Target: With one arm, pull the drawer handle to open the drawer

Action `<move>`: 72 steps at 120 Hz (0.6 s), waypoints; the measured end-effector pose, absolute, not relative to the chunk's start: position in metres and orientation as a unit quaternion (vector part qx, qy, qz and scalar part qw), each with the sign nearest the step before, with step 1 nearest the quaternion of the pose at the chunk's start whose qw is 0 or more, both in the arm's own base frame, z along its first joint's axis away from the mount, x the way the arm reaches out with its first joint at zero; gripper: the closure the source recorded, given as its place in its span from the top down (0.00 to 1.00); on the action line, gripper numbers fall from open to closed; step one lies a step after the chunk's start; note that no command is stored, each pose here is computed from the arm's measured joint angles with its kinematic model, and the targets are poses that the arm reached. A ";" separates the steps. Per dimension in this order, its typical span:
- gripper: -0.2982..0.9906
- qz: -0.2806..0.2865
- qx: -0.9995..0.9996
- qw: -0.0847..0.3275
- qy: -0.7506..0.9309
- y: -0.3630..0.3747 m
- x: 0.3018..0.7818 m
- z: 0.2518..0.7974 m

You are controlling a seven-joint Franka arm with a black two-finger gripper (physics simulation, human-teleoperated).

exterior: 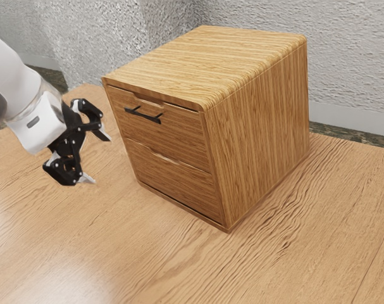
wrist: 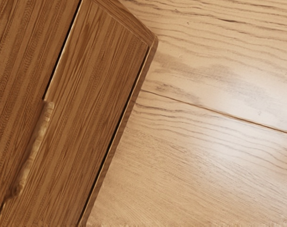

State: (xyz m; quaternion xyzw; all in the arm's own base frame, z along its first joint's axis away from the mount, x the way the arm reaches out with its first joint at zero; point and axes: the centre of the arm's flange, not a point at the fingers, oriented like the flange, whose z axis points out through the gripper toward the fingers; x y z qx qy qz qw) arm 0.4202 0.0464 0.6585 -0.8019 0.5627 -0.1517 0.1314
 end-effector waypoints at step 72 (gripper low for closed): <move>0.77 -0.183 -0.706 0.204 0.653 0.072 0.506 0.651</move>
